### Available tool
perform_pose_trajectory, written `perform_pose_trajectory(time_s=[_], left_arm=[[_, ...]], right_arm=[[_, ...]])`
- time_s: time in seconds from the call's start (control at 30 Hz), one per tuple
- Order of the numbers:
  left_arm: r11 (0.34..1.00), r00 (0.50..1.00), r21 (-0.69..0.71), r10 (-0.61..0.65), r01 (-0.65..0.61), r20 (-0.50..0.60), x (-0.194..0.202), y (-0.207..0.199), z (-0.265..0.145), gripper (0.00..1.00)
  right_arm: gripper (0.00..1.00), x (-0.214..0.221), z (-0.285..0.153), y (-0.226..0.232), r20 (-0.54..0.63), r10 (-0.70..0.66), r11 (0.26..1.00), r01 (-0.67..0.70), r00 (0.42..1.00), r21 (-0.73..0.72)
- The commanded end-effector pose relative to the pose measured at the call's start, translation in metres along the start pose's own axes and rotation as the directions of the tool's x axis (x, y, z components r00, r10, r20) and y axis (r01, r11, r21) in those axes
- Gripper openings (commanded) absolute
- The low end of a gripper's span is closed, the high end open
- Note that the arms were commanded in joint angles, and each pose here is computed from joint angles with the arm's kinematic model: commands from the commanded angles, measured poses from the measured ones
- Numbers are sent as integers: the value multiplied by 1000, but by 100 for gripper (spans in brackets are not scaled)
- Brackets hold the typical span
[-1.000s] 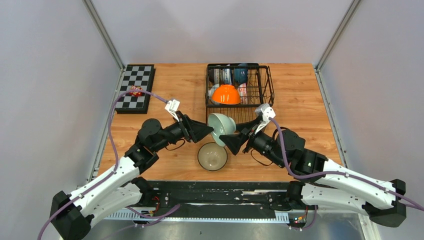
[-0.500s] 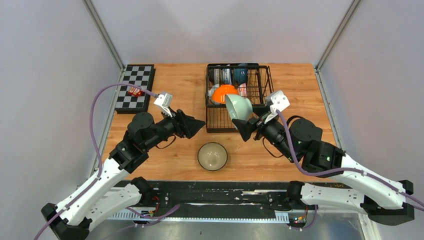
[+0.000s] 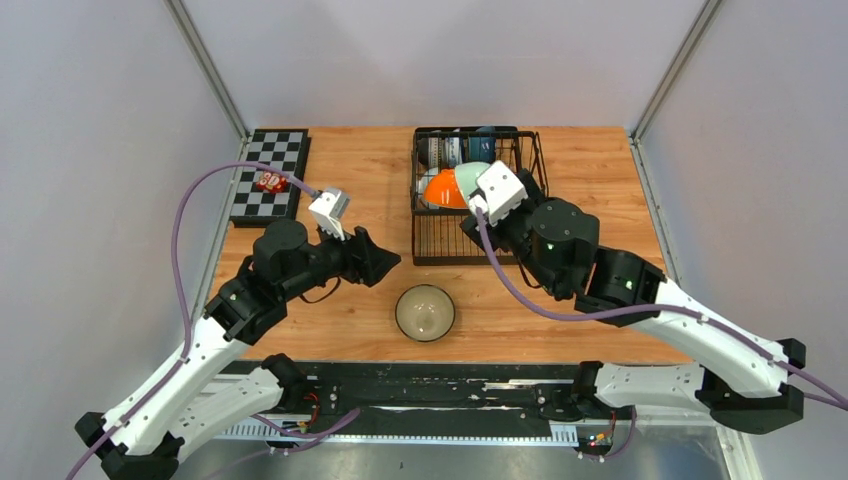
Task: Load the bowls into the dish rack
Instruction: Turn the bowl upside down on the dish rack.
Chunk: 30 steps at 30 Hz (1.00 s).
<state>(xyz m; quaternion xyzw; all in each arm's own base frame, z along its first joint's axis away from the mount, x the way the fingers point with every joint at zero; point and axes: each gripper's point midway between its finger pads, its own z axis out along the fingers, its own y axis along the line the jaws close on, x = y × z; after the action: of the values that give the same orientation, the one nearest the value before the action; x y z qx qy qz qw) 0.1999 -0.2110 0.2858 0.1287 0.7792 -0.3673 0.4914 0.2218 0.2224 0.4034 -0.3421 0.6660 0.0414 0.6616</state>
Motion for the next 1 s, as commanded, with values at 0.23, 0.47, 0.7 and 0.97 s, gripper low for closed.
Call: perform_pose_trajectory(time_s=[0.23,0.47,0.7,0.97], left_arm=[[992,991,18,122,-121,-60,7,-1,-26,71],[980,977,-6,195,-197,-85,14,8,-37,71],[976,975,-9,216,-217,-57,17,11,-44,71],[970,969,0,243,-243,-47,19,8,-51,71]], right_arm=[[3,3,16,-59,-169,-282,945,304,944,122],[3,28,31,-58,-290,-459,877,481,840,6],[3,43,34,-53,-329,-603,791,597,727,-131],[3,60,37,-61,-362,-675,730,655,643,-197]])
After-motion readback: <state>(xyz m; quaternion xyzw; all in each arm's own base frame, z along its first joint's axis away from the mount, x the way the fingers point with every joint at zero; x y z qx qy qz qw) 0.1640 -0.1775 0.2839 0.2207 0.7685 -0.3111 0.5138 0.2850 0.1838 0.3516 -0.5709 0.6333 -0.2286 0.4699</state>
